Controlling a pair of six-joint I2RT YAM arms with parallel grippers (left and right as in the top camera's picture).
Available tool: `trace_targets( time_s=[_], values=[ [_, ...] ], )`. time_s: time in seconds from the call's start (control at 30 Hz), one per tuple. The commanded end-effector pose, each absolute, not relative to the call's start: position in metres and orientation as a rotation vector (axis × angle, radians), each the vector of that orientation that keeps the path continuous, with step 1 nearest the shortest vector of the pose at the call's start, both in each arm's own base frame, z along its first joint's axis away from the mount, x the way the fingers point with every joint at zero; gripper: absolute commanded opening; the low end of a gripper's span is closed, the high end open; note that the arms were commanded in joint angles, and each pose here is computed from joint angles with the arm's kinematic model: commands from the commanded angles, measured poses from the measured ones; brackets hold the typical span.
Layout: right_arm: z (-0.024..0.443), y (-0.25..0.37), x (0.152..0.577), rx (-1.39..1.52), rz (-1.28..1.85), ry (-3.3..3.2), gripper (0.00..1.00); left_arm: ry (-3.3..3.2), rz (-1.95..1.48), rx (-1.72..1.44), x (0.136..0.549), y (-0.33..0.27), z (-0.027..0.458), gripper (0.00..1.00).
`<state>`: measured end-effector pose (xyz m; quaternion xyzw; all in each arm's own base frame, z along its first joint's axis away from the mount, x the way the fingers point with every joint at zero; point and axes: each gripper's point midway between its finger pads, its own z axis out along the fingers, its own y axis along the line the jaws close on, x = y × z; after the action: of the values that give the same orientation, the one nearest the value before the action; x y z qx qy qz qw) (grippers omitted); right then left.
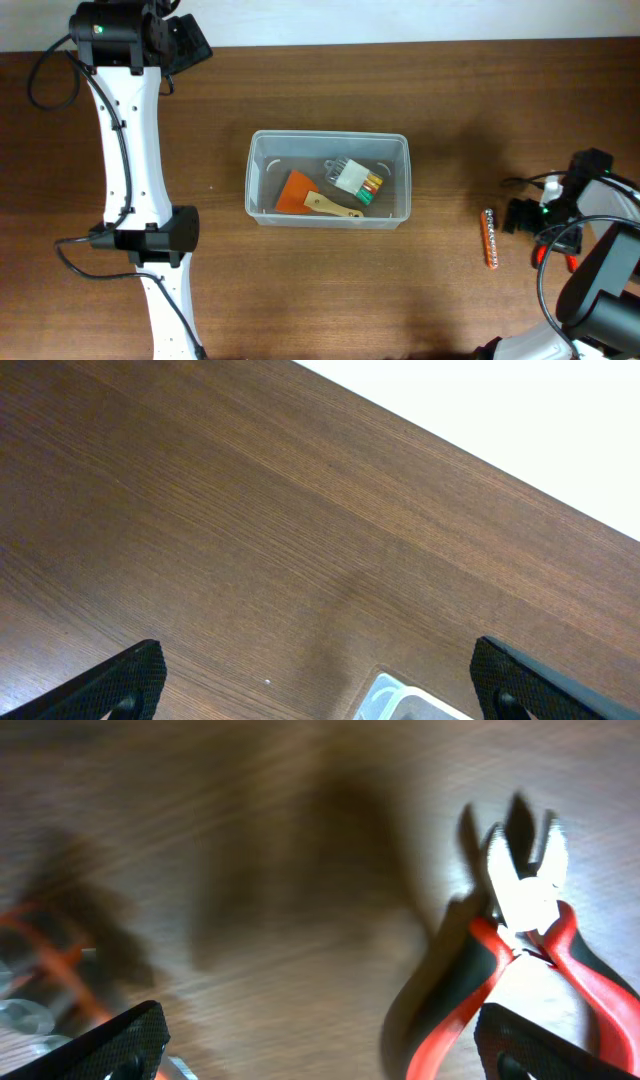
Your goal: Pack container
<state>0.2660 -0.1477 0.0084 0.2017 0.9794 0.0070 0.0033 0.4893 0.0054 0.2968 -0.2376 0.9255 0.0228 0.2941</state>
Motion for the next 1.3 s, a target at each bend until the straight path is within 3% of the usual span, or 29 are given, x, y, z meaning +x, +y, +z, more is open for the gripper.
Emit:
trace_targets(
  time_s=[0.0, 0.7, 1.27],
  values=[
    [0.006, -0.145, 0.267, 0.589, -0.017, 3.091, 0.99, 2.431, 0.059, -0.622, 0.485, 0.007, 0.311, 0.99],
    [0.005, -0.152, 0.265, 0.895, -0.062, 3.012, 0.99, 2.431, 0.060, -0.622, 0.485, 0.007, 0.311, 0.99],
    [-0.002, -0.159, 0.259, 0.957, -0.136, 3.025, 0.99, 2.431, 0.060, -0.622, 0.485, 0.007, 0.311, 0.99]
  ],
)
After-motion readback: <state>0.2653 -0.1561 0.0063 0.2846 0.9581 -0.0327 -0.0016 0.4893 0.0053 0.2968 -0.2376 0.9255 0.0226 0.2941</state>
